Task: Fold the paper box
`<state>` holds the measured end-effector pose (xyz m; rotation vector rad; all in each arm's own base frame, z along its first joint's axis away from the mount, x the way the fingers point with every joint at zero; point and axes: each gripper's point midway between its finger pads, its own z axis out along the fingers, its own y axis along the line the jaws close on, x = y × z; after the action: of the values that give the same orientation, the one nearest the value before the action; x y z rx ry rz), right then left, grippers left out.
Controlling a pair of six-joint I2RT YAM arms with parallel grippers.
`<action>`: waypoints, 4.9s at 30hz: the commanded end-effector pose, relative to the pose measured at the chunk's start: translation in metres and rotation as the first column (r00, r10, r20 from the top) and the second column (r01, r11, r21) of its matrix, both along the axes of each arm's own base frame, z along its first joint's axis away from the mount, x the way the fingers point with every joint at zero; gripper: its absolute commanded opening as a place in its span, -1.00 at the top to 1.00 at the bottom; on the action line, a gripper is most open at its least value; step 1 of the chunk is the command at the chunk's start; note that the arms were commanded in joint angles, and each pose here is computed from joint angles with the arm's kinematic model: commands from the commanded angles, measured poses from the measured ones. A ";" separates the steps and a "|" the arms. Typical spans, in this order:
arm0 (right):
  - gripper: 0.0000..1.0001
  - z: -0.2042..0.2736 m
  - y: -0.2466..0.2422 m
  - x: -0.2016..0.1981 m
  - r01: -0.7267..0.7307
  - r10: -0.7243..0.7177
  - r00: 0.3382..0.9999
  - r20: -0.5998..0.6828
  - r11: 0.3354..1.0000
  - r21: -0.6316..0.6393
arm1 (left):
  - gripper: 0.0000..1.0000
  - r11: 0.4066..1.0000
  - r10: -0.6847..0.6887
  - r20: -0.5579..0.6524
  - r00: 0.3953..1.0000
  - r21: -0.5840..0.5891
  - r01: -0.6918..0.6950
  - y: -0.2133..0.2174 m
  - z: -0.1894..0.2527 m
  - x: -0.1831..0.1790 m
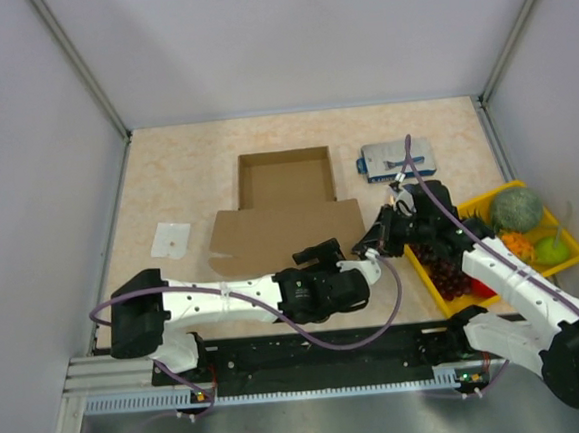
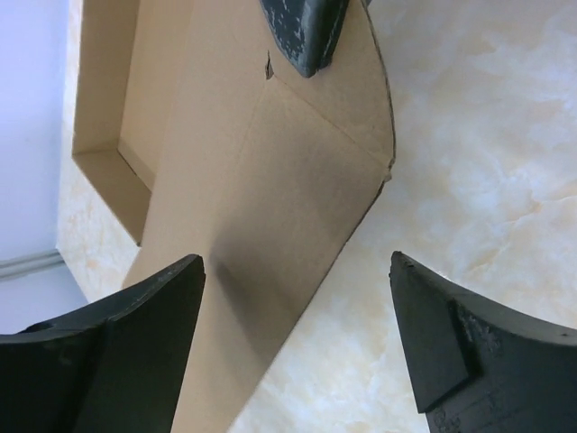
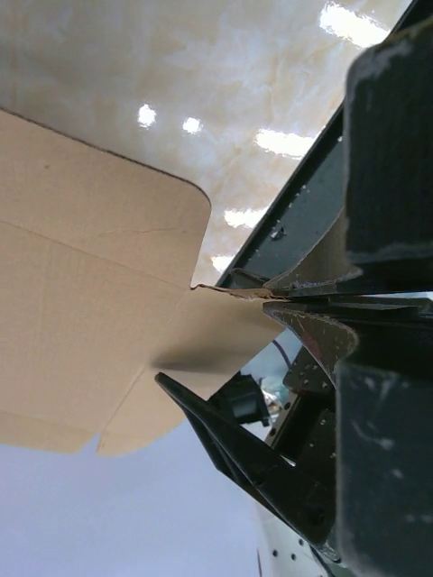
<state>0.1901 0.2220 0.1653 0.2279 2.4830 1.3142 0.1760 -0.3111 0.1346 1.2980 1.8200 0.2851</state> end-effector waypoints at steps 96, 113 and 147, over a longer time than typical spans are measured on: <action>1.00 0.111 -0.018 0.140 0.289 0.114 0.390 0.914 0.927 -0.239 | -0.91 -0.452 0.675 -0.653 -0.343 0.001 -0.892 0.428 -0.104 0.144; 1.00 0.099 -0.016 0.139 0.272 0.122 0.411 0.903 0.929 -0.250 | 1.00 -0.560 0.602 -0.715 -0.356 -0.059 -0.827 0.416 -0.105 0.143; 1.00 0.063 0.025 0.121 -0.151 0.377 0.358 0.854 0.926 -0.345 | -0.68 0.194 0.366 -0.593 0.718 -0.706 -0.681 0.202 0.110 0.159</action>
<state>0.3183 0.2274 0.2117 -0.6104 1.7282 0.7395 0.3050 -0.1540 0.1936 -0.2566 2.3484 -0.6775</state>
